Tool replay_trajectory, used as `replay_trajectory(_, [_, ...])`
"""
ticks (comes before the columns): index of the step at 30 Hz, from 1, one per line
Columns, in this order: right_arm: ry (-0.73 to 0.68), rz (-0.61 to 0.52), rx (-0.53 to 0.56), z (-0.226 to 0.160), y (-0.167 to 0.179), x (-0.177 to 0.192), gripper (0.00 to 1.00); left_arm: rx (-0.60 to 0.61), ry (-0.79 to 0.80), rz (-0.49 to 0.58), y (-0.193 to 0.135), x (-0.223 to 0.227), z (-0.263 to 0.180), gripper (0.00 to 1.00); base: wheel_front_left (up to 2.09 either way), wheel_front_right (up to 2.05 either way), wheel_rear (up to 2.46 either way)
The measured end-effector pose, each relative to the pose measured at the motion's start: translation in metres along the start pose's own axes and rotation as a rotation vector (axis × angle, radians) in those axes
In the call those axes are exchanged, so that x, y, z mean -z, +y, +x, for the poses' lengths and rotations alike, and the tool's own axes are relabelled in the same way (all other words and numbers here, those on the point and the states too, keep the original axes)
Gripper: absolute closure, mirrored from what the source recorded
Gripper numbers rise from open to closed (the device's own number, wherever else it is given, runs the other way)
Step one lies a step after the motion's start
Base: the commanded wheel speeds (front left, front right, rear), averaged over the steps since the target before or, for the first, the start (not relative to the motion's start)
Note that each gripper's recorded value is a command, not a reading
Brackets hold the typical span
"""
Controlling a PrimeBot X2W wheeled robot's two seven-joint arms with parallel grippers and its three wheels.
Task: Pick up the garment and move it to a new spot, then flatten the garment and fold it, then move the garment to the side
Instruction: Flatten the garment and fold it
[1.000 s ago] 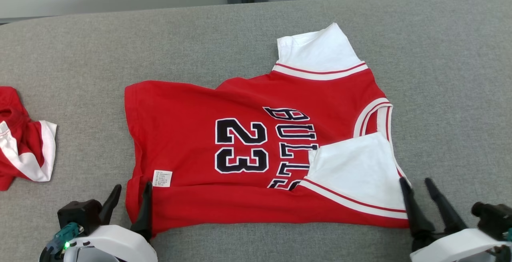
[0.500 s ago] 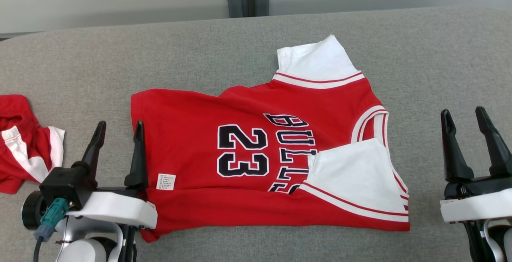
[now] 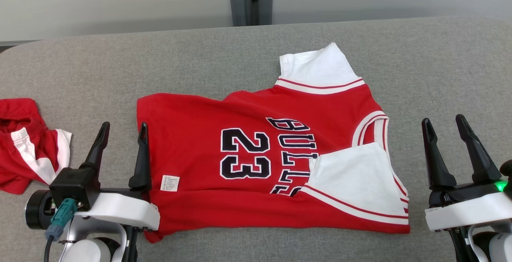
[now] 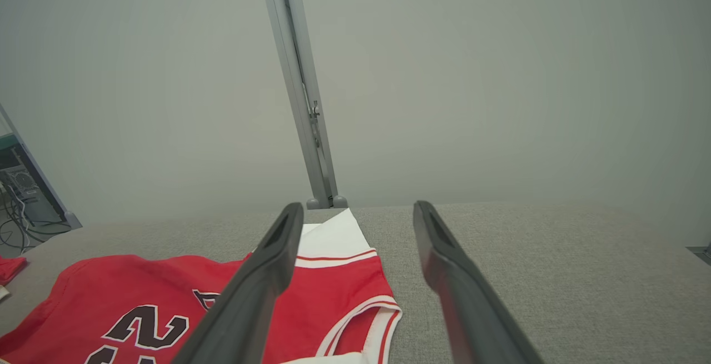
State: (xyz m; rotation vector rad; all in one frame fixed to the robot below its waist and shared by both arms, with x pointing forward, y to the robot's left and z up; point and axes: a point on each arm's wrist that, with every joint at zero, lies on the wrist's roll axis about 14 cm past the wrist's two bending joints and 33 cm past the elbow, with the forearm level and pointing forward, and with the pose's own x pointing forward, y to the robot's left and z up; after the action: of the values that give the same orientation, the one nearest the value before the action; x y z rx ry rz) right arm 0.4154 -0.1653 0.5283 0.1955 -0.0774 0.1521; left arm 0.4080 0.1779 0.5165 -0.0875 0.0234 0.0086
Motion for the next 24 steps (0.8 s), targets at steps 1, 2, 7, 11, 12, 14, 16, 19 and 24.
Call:
replay_trajectory(1, [0.000,0.002,0.000,0.000,0.000,0.000,0.00,-0.001,0.002,0.000,0.000,0.001,0.000,0.00,0.00,0.00,0.00])
replay_trajectory(2, [0.000,0.002,0.000,0.000,0.000,0.000,0.00,-0.001,0.005,0.000,0.000,0.001,0.000,0.00,0.00,0.00,0.00])
replay_trajectory(7, [0.004,0.006,-0.003,0.000,0.001,0.002,0.00,0.004,0.015,-0.004,-0.001,0.003,0.002,0.00,0.00,0.00,0.00])
replay_trajectory(11, [0.011,0.009,-0.004,0.002,0.001,0.004,0.00,0.039,-0.011,-0.010,-0.006,-0.008,0.016,0.00,0.00,0.00,0.00])
replay_trajectory(12, [0.012,0.010,-0.006,0.003,0.001,0.005,0.00,0.055,-0.016,-0.009,-0.009,-0.011,0.023,0.00,0.00,0.00,0.00])
replay_trajectory(14, [0.011,0.012,-0.007,0.006,0.001,0.005,0.00,0.083,-0.016,0.010,-0.010,-0.017,0.037,0.00,0.00,0.00,0.00])
replay_trajectory(16, [0.016,0.016,-0.014,0.009,0.002,0.008,0.00,0.107,0.014,0.032,-0.009,-0.015,0.054,0.00,0.00,0.00,0.00])
replay_trajectory(19, [0.036,0.019,-0.008,0.013,-0.001,0.017,0.00,0.128,0.081,0.016,-0.007,-0.005,0.082,0.00,0.00,0.00,0.00])
replay_trajectory(24, [0.062,0.031,0.004,0.019,-0.008,0.033,0.00,0.137,0.279,-0.024,-0.001,0.047,0.111,0.00,0.00,0.00,0.00])
